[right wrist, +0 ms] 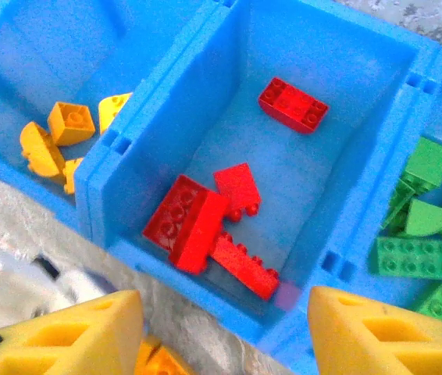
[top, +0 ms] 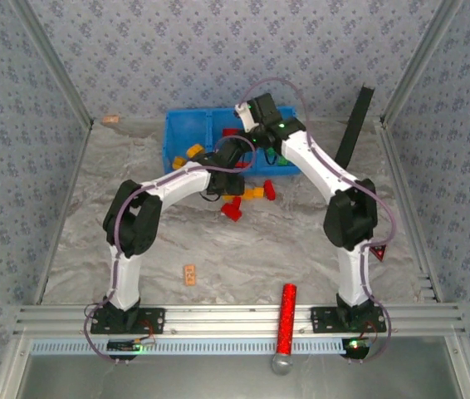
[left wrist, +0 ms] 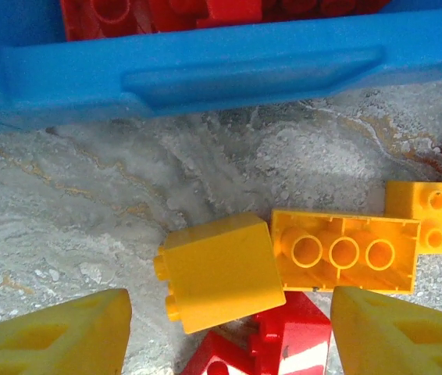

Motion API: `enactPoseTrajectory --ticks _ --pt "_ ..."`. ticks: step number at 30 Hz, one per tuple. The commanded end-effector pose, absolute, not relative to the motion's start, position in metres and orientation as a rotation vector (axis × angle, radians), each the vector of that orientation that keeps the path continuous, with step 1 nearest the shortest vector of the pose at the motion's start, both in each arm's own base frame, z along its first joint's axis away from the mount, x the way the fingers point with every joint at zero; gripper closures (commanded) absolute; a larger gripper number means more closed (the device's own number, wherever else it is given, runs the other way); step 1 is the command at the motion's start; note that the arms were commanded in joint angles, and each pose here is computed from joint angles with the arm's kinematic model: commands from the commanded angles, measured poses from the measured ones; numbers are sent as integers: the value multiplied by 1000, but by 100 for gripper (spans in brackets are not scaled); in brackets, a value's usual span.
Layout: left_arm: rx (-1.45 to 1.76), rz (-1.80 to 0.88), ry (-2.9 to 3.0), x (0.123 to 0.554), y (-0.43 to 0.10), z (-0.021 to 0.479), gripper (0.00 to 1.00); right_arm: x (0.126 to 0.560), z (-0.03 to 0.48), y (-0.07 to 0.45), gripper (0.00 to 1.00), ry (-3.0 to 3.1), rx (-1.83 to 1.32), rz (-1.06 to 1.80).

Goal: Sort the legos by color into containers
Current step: Pick up the lego from the center of the table.

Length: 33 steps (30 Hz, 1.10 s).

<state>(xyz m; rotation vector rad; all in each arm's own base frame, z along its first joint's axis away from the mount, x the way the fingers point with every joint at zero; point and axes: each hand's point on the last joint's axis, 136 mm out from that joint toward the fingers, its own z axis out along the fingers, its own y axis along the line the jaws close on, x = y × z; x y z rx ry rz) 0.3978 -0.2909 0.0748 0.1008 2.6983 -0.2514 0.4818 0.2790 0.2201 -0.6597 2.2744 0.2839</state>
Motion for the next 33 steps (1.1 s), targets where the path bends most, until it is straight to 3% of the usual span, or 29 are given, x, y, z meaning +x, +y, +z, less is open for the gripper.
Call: enactPoseTrajectory --ticks 1,16,33 --pt "84 -235 2707 406 -298 67 31 449 240 276 39 2262 -688 333" --pt "42 -199 2738 410 -293 44 35 418 222 145 43 2379 -262 274" --pt "-13 -154 2776 401 -268 34 49 401 186 129 44 2475 -216 292"
